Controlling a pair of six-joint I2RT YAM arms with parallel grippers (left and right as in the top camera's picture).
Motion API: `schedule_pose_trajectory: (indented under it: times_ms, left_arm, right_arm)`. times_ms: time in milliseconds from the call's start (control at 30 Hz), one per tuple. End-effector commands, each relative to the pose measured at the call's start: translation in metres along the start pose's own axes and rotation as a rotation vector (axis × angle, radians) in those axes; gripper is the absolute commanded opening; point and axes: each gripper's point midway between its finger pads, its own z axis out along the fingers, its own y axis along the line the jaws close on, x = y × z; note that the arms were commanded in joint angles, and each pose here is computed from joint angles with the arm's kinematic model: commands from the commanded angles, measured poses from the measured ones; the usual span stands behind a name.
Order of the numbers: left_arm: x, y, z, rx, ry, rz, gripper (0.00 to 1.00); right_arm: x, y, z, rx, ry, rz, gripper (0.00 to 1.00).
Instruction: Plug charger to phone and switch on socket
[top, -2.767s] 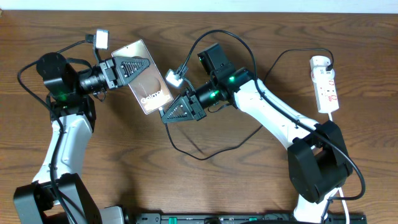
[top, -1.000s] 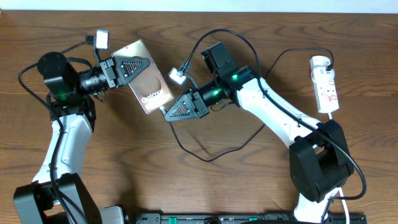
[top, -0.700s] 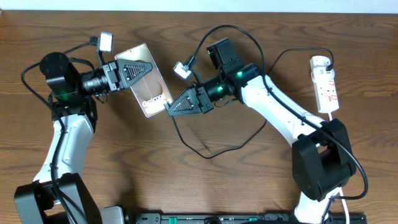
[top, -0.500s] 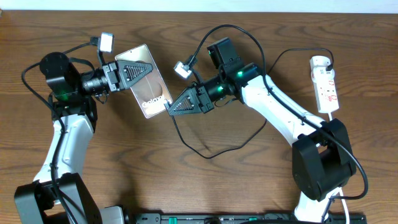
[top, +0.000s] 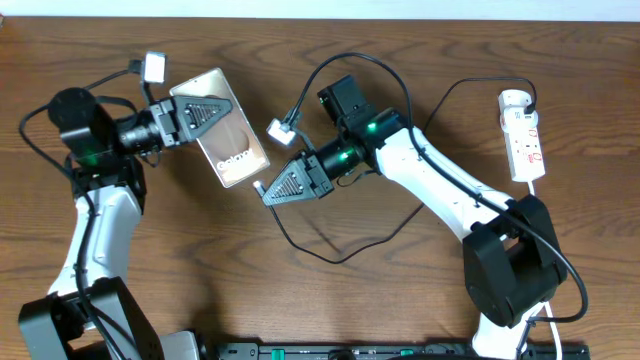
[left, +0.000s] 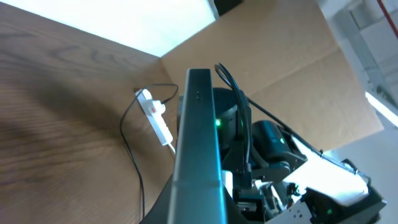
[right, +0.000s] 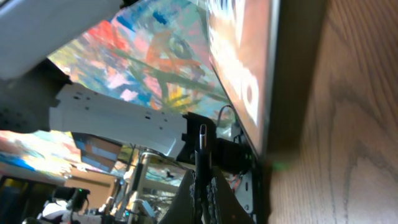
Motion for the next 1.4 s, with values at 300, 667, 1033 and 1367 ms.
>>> schedule_pose_trajectory:
  times_ms: [300,667,1033,1367]
  left_arm:
    - [0.011,-0.009,0.013,0.037,0.057,-0.007,0.08]
    - [0.014,-0.011,0.018,0.046,0.071,-0.001,0.07]
    - [0.014,-0.011,0.018,0.046,0.071,0.0,0.08]
    - [0.014,-0.011,0.018,0.046,0.071,0.0,0.07]
  right_arm:
    - [-0.005,0.003,0.0,0.018,-0.001,-0.059,0.01]
    - [-0.006,0.002,-0.001,0.019,-0.004,-0.06,0.01]
    - [-0.008,0.0,-0.008,0.028,-0.018,-0.057,0.01]
    - [-0.01,-0.002,-0.012,0.034,-0.028,-0.055,0.01]
